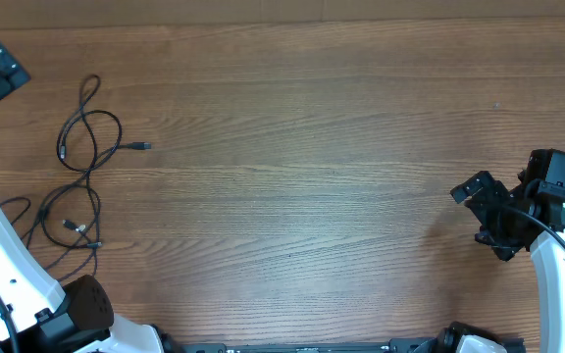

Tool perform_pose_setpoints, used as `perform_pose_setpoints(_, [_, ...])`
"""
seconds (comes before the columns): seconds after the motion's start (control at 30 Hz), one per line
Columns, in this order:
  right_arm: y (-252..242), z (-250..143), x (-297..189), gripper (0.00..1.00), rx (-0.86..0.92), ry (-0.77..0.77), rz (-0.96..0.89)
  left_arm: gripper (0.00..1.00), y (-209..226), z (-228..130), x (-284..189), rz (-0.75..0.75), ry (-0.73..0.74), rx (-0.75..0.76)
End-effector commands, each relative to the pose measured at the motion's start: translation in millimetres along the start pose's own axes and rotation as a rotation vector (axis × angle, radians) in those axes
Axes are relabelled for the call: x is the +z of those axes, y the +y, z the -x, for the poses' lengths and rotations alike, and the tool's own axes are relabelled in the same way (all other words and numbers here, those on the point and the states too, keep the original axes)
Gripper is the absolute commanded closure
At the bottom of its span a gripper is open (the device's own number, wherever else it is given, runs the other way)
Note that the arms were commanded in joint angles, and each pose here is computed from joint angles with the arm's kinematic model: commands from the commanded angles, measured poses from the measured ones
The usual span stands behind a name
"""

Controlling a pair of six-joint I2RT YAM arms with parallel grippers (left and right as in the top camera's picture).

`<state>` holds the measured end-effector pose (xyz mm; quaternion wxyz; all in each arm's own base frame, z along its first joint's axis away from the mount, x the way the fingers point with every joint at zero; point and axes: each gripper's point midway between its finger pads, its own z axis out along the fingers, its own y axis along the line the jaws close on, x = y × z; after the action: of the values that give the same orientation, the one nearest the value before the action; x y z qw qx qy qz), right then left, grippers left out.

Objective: Untangle cables

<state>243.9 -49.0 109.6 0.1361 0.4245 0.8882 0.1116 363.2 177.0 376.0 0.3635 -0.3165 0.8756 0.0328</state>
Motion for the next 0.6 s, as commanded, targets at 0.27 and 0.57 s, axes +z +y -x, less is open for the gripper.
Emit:
perform_pose_setpoints(0.27, [85,-20,-15,0.05,-0.322,0.026,0.341,0.00,-89,-72,-12,-0.308,0.232,0.285])
perform_pose_setpoints(0.57, [139,-78,2,0.03,-0.764,0.002,0.341,0.00,-92,-155,0,-0.170,0.513,0.408])
